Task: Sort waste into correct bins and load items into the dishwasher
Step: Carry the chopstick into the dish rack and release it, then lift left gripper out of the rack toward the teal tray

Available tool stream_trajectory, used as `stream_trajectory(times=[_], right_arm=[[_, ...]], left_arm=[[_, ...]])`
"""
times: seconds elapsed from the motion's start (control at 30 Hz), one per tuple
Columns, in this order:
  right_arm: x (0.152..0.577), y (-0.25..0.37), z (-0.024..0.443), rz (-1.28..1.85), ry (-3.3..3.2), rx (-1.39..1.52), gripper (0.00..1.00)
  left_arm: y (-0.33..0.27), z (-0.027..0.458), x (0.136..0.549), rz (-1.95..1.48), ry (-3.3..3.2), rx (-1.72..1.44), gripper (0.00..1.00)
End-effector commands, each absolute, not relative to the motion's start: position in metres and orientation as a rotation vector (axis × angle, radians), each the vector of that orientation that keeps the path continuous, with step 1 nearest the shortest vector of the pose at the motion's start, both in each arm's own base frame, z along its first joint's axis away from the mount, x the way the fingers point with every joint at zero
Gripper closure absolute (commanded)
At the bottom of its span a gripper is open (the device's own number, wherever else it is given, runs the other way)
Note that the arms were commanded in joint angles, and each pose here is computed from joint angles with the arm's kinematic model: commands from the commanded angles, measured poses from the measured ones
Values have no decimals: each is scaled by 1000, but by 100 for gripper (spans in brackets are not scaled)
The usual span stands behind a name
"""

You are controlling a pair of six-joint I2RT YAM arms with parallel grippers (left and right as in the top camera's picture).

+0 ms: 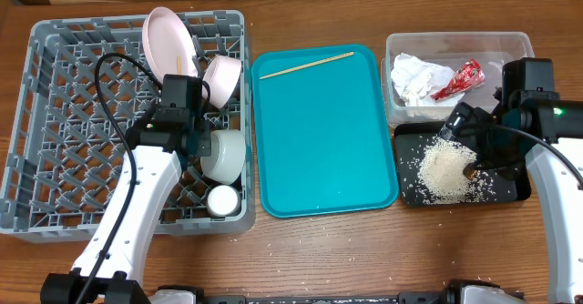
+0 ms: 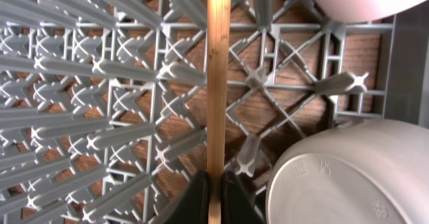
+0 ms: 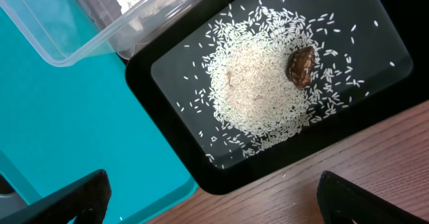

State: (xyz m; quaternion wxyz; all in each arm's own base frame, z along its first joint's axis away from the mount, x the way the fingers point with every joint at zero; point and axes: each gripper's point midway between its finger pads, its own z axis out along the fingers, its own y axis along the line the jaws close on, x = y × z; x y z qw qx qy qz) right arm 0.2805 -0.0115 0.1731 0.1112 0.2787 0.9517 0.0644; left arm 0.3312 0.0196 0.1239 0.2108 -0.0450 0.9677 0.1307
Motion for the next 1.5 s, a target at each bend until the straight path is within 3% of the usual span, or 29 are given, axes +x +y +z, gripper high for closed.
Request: stream_trajectory(times=[0.0, 0.33, 0.5, 0.6, 0.83, 1.17, 1.33, 1.47], right_arm=[[283, -14, 177, 179, 2776, 819, 0], [283, -14, 177, 179, 2776, 819, 0], [283, -14, 177, 179, 2776, 819, 0], [283, -14, 177, 178, 2776, 819, 0], [283, -14, 177, 179, 2776, 819, 0], [283, -14, 177, 179, 2776, 819, 0], [283, -14, 177, 178, 2776, 819, 0], [283, -14, 177, 179, 2776, 819, 0]], left_arm=[[19, 117, 325, 341, 2716, -182, 96], [20, 113, 315, 332, 2746, -267, 94], [20, 113, 316, 331, 2744, -268, 60], [19, 113, 317, 320, 2737, -284, 48], [3, 143, 339, 222, 2673, -235, 46], [-91, 290, 396, 5, 2437, 162, 50], [-148, 286, 442, -111, 2468, 486, 35], [-184, 259, 475, -225, 2436, 734, 30]])
